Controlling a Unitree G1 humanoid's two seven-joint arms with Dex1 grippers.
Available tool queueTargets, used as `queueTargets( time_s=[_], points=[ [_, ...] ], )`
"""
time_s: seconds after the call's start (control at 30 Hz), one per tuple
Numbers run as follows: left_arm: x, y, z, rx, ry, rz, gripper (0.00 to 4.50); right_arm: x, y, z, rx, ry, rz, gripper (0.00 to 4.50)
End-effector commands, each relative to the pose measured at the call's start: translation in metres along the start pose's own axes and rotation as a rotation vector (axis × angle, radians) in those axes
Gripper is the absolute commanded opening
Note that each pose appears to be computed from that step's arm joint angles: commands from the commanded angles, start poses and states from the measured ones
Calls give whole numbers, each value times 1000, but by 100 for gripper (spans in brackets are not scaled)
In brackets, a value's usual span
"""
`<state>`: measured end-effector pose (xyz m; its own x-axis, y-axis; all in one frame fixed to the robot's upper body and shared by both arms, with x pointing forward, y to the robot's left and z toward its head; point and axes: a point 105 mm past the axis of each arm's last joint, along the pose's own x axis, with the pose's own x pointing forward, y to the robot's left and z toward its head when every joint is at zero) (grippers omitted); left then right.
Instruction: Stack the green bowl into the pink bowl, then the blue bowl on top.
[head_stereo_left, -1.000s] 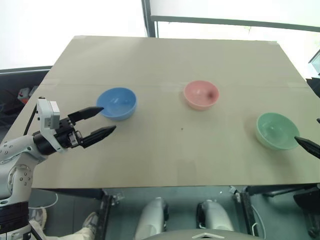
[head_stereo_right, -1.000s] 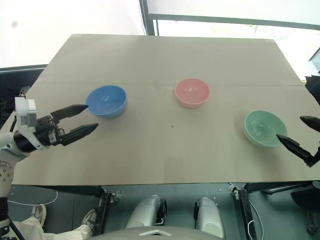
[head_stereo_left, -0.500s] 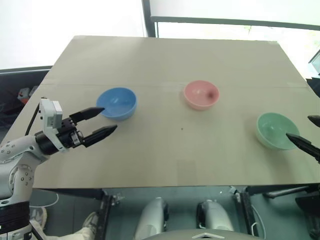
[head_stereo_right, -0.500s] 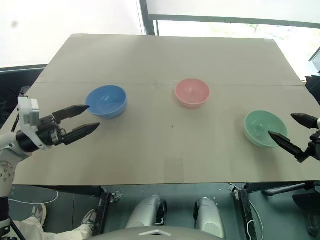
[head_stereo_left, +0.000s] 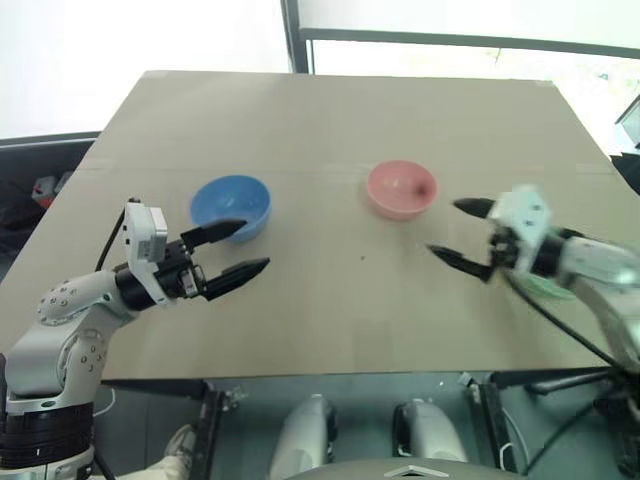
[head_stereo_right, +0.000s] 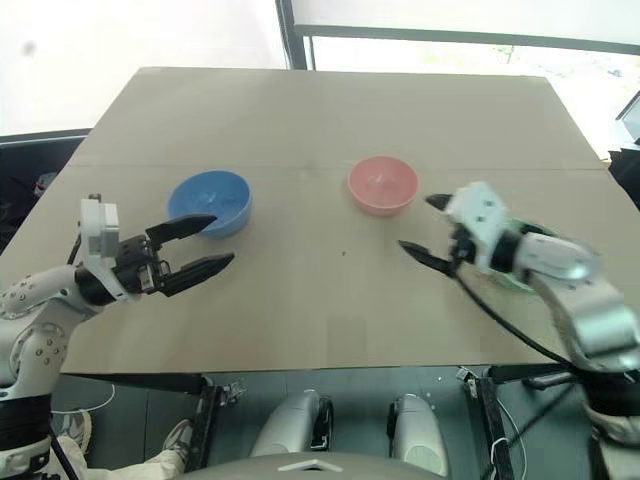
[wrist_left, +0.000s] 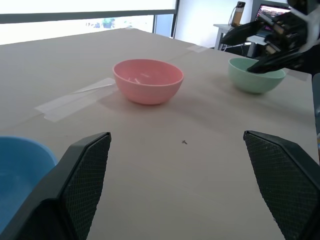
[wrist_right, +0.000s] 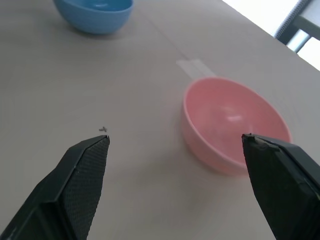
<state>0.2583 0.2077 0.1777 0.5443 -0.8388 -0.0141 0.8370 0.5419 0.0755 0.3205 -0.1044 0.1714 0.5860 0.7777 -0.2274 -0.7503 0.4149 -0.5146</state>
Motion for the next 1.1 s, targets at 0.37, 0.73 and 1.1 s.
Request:
queueTargets(
  time_s=[0.37, 0.73, 1.1],
  points=[
    [-13, -13, 7, 37, -22, 64, 450, 88, -34, -11, -406, 48, -19, 393],
    [-14, -14, 5, 34, -43, 89, 450, 88, -43, -16, -347, 66, 45, 3],
    [-11, -11, -1, 35, -52, 79, 450, 35, 21, 12, -108, -18, 343, 3]
  ],
)
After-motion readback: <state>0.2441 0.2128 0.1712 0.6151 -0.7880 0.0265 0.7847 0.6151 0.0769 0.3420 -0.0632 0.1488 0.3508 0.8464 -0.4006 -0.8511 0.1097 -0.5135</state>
